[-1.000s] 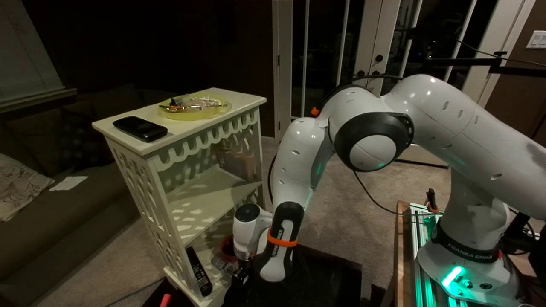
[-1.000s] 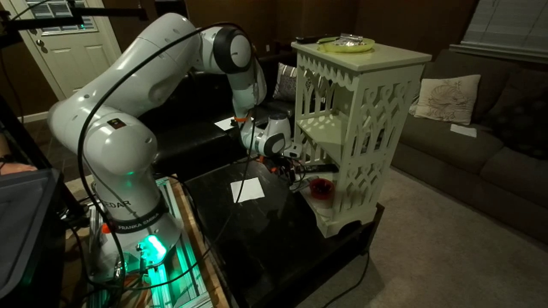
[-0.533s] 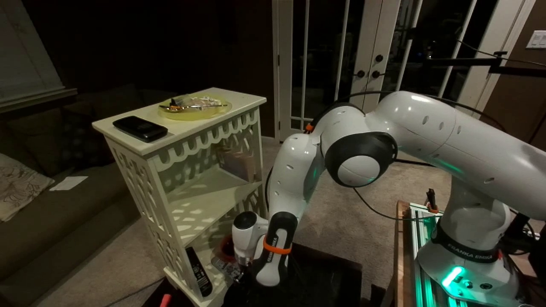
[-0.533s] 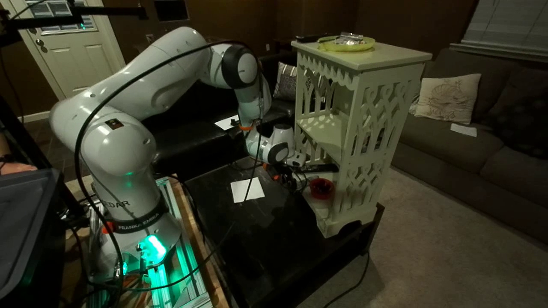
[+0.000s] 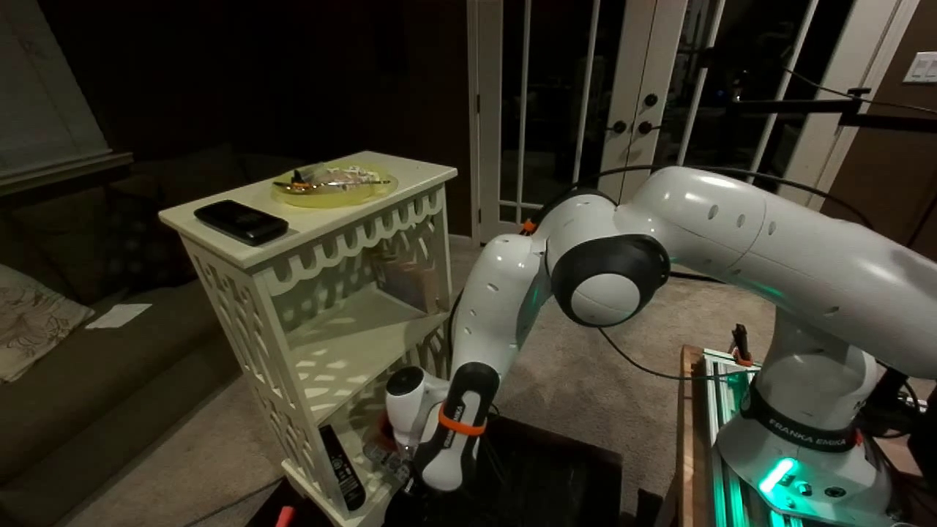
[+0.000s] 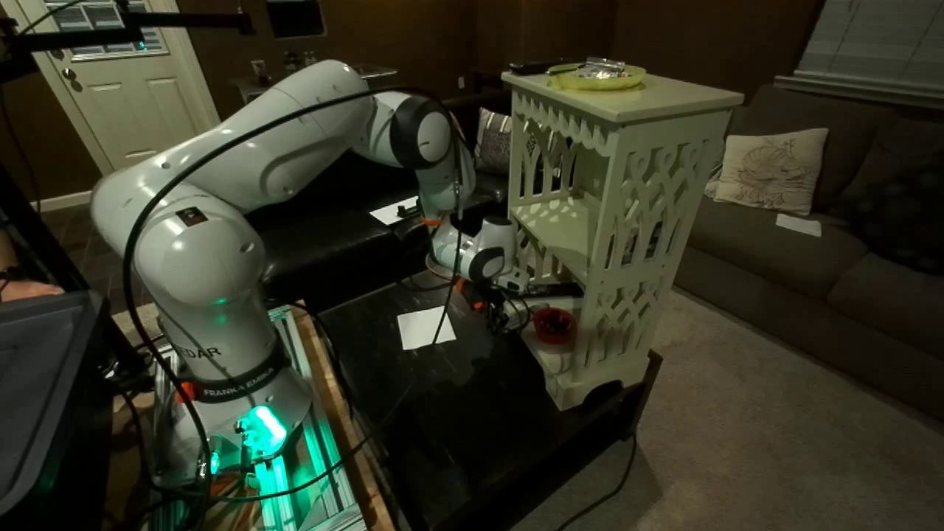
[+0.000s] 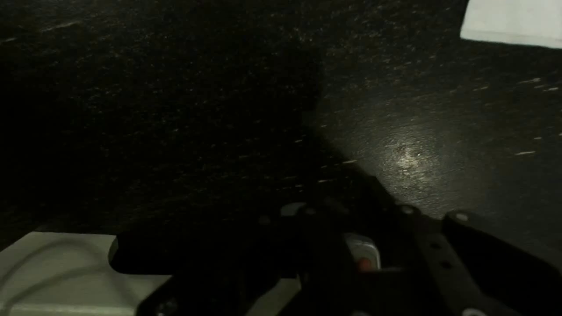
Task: Push the grey remote backwards slightly
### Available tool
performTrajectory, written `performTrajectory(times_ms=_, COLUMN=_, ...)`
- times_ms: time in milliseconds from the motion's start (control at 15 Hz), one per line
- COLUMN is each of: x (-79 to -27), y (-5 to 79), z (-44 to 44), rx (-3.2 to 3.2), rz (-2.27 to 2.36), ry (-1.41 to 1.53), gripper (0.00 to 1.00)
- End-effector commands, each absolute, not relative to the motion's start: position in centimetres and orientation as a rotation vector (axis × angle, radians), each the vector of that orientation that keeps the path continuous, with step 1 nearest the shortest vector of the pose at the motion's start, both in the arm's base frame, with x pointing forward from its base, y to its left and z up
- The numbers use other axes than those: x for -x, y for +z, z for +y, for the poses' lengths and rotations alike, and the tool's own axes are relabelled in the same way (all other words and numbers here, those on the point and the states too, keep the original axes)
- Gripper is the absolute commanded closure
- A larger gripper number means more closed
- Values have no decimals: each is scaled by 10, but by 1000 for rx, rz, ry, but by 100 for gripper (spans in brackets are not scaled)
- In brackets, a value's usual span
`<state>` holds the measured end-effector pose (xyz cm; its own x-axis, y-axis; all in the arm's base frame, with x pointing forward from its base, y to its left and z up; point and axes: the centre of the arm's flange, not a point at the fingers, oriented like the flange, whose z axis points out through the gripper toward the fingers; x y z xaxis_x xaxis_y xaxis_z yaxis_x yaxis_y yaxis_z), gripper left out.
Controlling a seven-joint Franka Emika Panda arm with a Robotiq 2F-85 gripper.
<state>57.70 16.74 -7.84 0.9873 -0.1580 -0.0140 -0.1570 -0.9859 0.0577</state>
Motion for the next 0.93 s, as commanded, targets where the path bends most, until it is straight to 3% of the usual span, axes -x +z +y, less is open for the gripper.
performTrajectory(times_ms=0, x=-592, y=-96, z=173, rx=-3082, rz=-263, ry=-90, gripper=99)
performTrajectory(times_ms=867, x=-616, y=-95, z=173, rx=-3006, rz=-291, ry=304, gripper=100)
